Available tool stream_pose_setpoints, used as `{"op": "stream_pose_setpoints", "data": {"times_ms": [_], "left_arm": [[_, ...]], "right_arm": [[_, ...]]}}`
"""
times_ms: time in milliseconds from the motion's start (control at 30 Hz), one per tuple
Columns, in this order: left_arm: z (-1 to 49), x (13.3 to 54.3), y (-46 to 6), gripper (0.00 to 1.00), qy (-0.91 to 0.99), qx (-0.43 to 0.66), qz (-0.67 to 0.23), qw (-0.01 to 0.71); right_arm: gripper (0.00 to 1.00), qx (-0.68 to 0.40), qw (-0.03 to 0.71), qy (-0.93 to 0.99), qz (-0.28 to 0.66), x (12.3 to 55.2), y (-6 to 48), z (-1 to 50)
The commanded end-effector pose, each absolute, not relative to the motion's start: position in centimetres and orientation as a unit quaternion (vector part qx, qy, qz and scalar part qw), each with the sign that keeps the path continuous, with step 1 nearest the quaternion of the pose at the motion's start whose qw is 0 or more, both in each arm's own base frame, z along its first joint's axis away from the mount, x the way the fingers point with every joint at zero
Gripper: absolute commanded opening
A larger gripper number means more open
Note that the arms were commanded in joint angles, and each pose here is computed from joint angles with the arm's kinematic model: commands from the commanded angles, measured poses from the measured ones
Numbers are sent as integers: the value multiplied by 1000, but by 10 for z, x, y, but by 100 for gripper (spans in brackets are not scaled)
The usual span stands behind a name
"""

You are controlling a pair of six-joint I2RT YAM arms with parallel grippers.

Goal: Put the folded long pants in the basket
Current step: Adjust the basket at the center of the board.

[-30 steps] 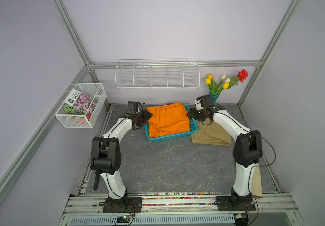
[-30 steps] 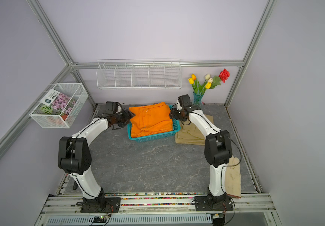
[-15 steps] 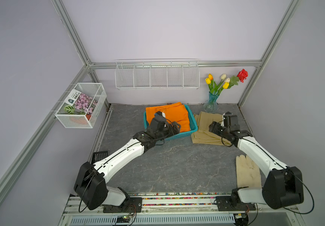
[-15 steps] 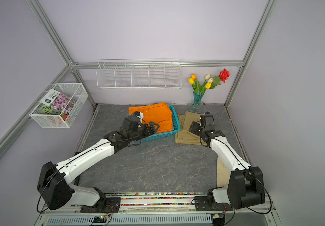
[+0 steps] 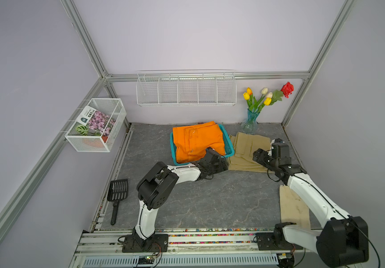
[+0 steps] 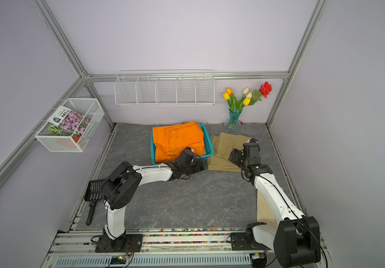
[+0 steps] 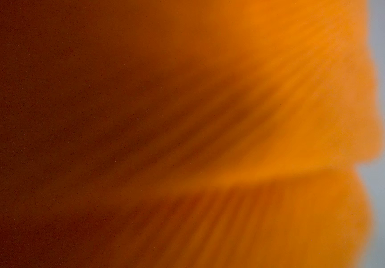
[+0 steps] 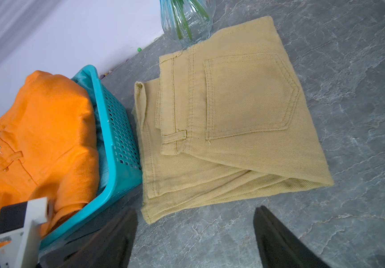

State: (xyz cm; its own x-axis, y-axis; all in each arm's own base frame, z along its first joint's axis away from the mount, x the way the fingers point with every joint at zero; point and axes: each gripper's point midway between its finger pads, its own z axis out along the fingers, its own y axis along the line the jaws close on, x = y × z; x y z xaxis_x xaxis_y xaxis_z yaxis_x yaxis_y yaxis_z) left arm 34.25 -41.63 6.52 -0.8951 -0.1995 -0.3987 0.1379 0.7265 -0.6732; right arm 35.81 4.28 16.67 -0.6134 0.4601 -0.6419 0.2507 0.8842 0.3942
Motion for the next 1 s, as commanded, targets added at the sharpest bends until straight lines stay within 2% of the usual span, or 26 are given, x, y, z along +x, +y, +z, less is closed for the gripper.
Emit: {"op": "stream_pose_setpoints", "data": {"times_ms": [0,367,767,967], "left_arm": [[46,342,-426,85,907,-21,-366,207],[3,333,-446,81,927,-33,-339,158],[7,298,-444,81,935,-36,-279,216],[-9,298,-443,81,942,-58,-261,203]], "right_arm": [[84,203,386,890,134,358,43,158],[84,199,386,890,137,356,44,161],[84,196,388,889,142,352,45,162],[84,194,384,891,144,350,47,159]]}}
